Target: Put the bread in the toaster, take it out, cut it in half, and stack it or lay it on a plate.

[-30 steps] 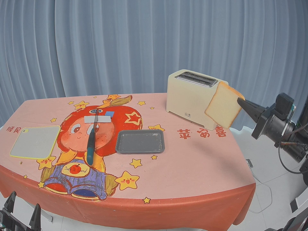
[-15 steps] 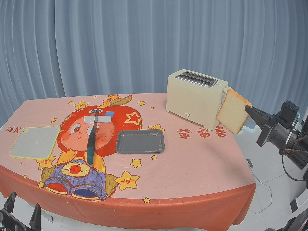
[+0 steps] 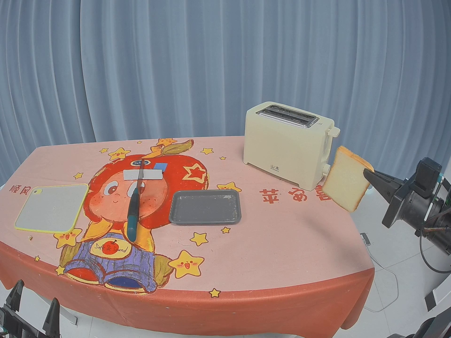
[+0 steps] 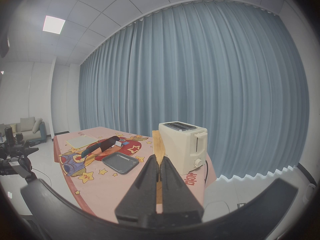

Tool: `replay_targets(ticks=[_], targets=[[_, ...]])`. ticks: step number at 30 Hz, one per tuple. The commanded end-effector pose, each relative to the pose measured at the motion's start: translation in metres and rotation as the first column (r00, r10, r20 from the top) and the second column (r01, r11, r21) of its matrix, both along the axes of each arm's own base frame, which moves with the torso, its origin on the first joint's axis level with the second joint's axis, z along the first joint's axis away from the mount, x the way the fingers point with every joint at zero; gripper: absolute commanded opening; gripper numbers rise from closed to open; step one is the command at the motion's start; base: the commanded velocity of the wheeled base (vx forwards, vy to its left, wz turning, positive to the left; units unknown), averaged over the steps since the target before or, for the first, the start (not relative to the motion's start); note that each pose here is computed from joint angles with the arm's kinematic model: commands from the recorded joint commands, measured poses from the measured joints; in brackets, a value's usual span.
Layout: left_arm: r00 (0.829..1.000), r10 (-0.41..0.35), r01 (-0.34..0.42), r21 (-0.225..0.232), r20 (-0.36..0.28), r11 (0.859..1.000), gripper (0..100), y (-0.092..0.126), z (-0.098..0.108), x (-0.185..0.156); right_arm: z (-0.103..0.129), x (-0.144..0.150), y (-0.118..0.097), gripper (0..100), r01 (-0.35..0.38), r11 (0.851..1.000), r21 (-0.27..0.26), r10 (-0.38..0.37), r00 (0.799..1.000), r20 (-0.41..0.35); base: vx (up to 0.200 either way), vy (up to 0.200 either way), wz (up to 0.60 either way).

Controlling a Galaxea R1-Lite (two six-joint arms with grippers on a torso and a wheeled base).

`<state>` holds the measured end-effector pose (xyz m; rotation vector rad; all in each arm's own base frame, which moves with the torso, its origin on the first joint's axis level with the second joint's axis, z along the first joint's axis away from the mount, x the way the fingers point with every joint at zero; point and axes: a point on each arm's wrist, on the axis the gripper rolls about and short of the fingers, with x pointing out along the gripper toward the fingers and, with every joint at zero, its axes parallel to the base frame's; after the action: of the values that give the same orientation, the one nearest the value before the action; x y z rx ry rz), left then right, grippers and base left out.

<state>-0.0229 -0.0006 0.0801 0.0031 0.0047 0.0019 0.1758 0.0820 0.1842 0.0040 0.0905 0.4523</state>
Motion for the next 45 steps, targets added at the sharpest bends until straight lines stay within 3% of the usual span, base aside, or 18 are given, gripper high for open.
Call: replay_targets(ticks=[1,10,17,45], targets=[[1.0,0.001,-0.001,-0.002,-0.001,1.0,100,0.0,-0.005,0.0,0.007,-0.007,-0.002,0,-0.01,1.0,0.013,0.009,1.0,0.027,0.0,0.0,0.0],[1.0,0.001,-0.001,0.0,-0.001,1.0,100,0.0,-0.005,0.0,0.002,-0.01,0.006,0,-0.051,0.999,0.006,0.051,0.999,0.008,-0.089,0.0,0.0],[1.0,0.001,-0.001,-0.002,-0.001,1.0,100,0.0,-0.005,0.0,0.003,-0.01,0.006,0,-0.04,0.999,0.009,0.04,0.999,0.006,-0.029,0.0,0.0],[1.0,0.0,0.0,-0.002,-0.001,1.0,100,0.0,-0.005,0.0,0.003,-0.015,0.017,0,-0.103,0.994,0.047,0.104,0.995,-0.012,0.0,0.2,0.0]])
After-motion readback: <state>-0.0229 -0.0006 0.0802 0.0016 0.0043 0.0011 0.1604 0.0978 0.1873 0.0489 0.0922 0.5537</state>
